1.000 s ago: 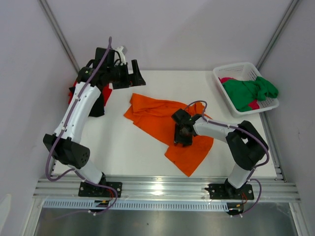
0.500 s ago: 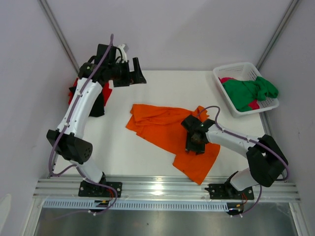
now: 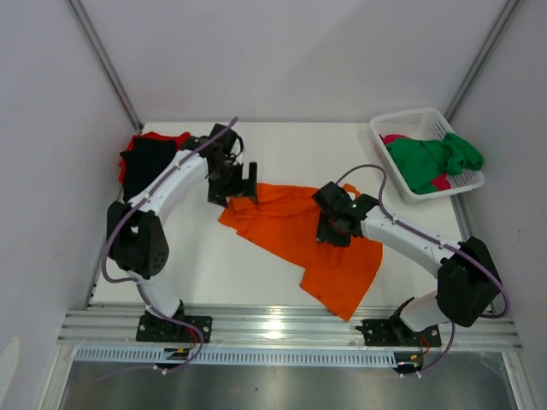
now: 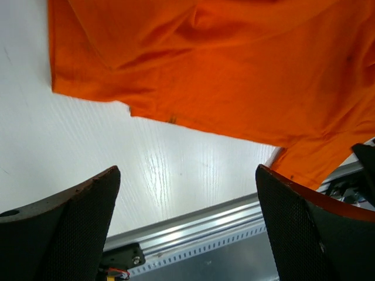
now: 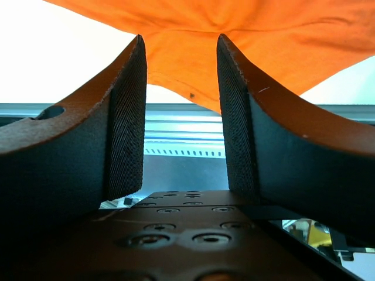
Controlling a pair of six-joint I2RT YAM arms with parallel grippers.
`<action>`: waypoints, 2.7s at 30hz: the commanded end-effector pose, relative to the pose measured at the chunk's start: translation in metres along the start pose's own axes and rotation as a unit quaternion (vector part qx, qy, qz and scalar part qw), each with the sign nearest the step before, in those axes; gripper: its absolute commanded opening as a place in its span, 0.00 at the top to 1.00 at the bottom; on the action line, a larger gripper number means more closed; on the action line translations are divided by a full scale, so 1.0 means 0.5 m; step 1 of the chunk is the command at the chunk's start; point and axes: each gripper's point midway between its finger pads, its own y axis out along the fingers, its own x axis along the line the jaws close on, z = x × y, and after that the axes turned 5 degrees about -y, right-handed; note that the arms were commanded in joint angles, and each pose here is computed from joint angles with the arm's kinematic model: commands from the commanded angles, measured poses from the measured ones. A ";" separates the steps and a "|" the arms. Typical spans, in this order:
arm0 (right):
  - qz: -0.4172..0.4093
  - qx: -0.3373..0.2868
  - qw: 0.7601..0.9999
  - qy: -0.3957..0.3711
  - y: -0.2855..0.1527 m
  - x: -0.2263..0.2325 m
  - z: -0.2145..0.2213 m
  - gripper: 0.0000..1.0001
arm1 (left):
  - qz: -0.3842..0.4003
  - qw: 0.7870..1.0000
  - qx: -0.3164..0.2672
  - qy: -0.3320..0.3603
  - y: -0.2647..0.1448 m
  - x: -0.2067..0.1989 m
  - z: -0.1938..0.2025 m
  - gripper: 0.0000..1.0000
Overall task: Fold and stack the t-shirts
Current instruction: Flatten out the tshirt
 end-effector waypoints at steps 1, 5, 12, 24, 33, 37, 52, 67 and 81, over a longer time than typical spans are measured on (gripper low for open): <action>-0.006 -0.038 0.999 0.003 -0.016 0.015 -0.057 0.52 | -0.004 1.000 0.003 -0.011 0.011 -0.010 0.029 0.02; -0.003 -0.039 0.999 0.000 -0.009 0.024 -0.078 0.52 | -0.005 1.000 0.016 -0.021 0.023 -0.010 0.049 0.02; -0.006 -0.051 0.999 0.001 -0.014 0.029 -0.106 0.52 | -0.002 1.000 0.002 -0.007 0.041 -0.007 0.061 0.03; -0.006 -0.073 0.997 0.012 -0.053 0.002 -0.140 0.52 | -0.021 0.996 -0.080 0.032 0.097 0.005 -0.030 0.02; 0.002 -0.082 0.996 0.025 -0.069 -0.028 -0.151 0.52 | -0.111 0.993 -0.028 0.019 0.152 0.085 -0.015 0.02; 0.002 -0.079 0.997 0.027 -0.066 -0.033 -0.149 0.52 | -0.120 0.993 -0.014 0.016 0.162 0.093 -0.010 0.02; 0.001 -0.087 0.996 0.036 -0.072 -0.046 -0.157 0.52 | -0.022 1.000 -0.017 -0.012 0.199 0.024 -0.044 0.02; -0.001 -0.085 0.995 0.054 -0.070 -0.069 -0.156 0.52 | -0.062 0.998 0.007 -0.016 0.204 0.064 -0.007 0.03; -0.003 -0.072 0.996 0.059 -0.055 -0.073 -0.139 0.52 | -0.086 0.996 0.010 -0.014 0.222 0.088 0.001 0.19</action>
